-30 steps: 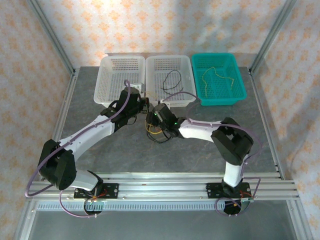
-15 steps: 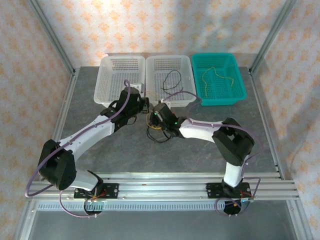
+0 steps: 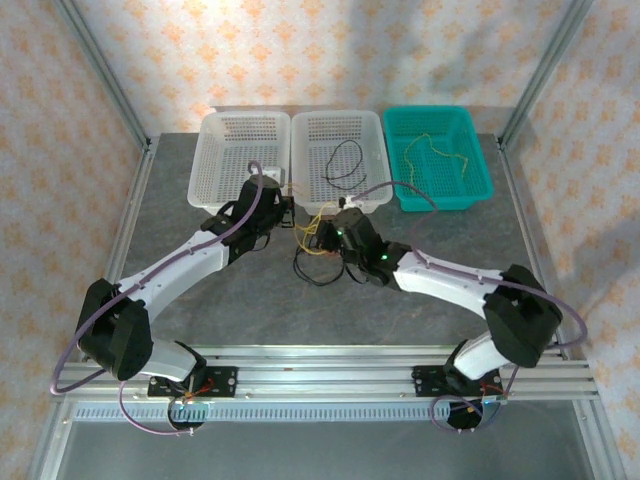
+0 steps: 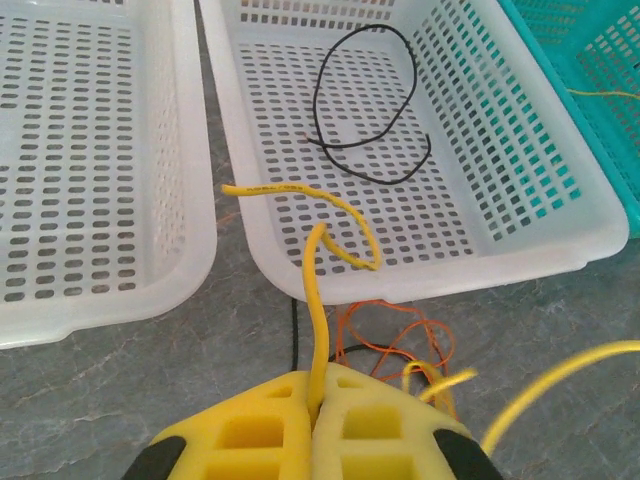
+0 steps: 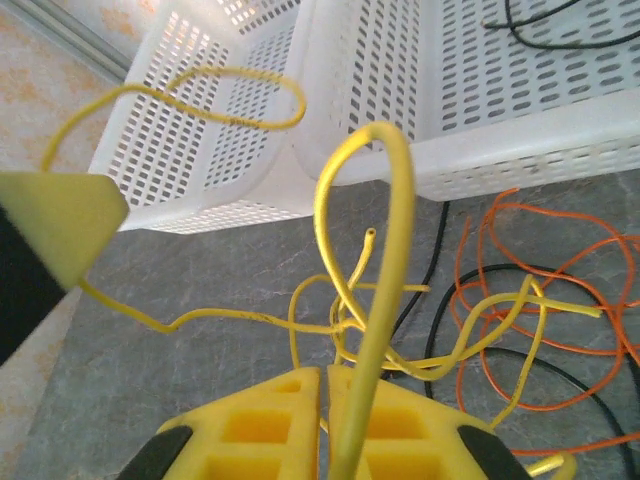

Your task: Untangle the cables

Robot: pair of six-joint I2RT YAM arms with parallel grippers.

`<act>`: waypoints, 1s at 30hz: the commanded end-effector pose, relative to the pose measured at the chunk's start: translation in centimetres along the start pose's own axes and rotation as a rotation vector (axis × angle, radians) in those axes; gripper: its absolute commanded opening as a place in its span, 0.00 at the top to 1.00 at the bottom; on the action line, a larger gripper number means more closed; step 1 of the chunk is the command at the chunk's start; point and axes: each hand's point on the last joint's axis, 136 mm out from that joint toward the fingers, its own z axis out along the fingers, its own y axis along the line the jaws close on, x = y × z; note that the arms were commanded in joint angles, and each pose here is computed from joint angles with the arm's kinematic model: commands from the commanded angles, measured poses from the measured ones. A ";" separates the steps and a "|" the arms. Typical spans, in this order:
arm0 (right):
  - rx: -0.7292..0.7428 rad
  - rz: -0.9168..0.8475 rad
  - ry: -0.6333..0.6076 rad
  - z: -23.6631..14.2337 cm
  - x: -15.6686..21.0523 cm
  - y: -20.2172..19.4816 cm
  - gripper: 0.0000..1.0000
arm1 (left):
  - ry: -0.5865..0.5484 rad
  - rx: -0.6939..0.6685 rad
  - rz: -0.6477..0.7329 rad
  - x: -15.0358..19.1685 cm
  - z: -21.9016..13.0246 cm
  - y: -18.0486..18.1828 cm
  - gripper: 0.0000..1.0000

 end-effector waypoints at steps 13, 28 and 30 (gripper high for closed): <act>0.138 -0.034 -0.050 -2.1 -1.5 -4.9 0.94 | -0.175 0.160 0.000 -4.0 -6.9 -0.1 1.00; 0.042 -0.188 0.046 -0.5 1.0 -3.9 0.73 | -0.303 0.396 -0.039 -9.4 -10.7 -4.1 1.00; 0.039 -0.198 -0.008 -1.5 -0.4 -3.5 0.54 | -0.308 0.397 -0.035 -9.5 -10.4 -4.2 1.00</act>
